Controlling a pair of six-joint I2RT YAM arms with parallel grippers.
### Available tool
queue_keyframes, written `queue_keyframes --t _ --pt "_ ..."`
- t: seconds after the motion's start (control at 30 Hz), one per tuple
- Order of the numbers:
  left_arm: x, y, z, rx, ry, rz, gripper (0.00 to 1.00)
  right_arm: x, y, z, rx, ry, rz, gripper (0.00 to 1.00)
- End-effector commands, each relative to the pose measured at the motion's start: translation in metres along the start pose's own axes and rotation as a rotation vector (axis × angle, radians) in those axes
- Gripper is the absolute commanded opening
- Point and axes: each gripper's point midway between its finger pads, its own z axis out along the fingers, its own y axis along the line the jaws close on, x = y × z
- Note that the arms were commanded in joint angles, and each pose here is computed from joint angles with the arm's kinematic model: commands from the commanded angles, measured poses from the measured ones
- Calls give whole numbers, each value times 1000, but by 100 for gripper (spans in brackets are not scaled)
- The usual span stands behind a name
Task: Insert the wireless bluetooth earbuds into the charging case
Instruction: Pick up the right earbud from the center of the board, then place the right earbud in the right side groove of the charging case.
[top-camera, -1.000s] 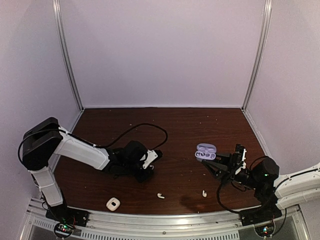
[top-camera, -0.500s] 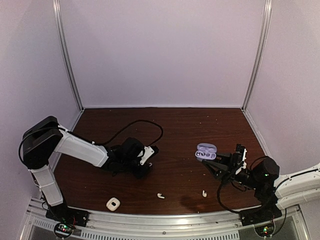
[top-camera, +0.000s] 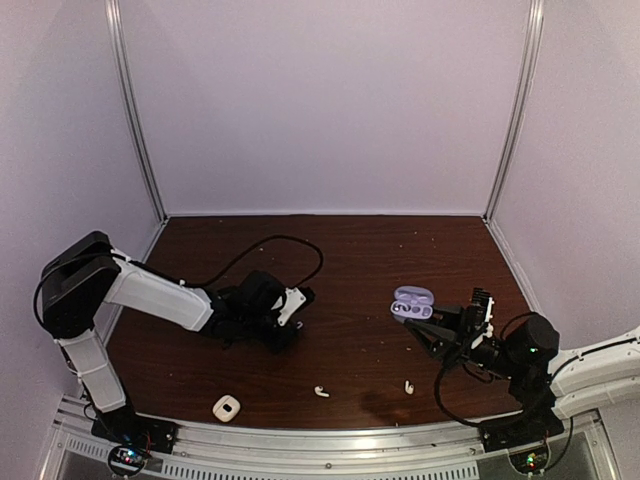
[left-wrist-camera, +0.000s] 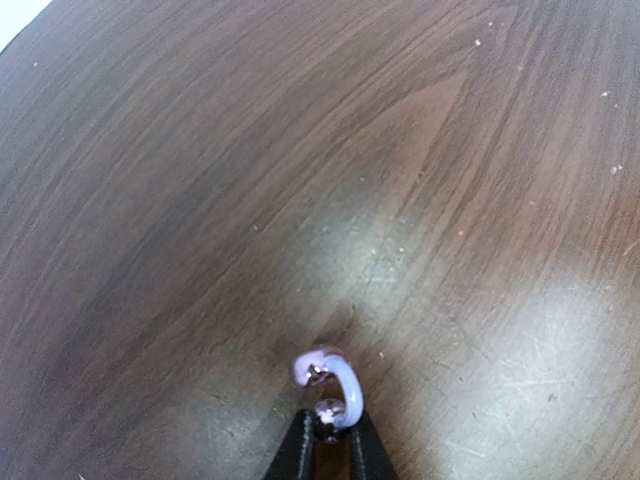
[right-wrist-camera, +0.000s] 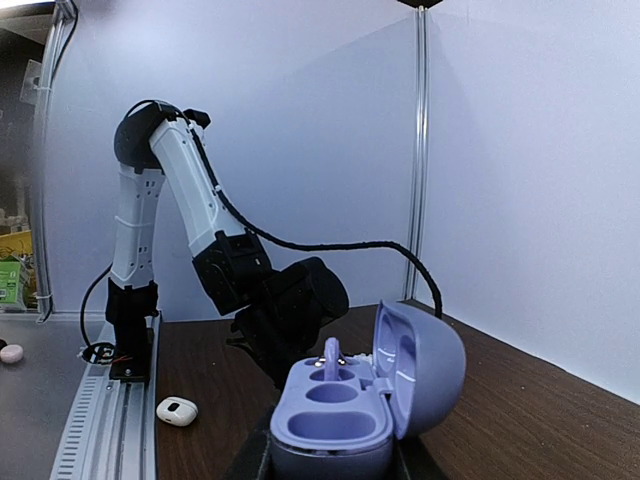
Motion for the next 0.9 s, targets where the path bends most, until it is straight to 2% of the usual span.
queue_keyframes --t 0.0,0.2,0.5,0.67,0.87 --pt "-38 -2 -26 37 -136 23 4 -1 -3 -2 17 -7 -8 0" --pt "-66 -22 -71 160 -267 83 3 1 1 -2 -10 -2 -14 0" --pt "-120 -71 -187 352 -559 339 3 12 24 10 -150 42 11 0" --pt "-126 -109 -220 452 -566 458 3 22 34 22 -222 80 22 0" --pt "-127 -151 -232 553 -523 560 3 34 48 36 -316 117 29 0"
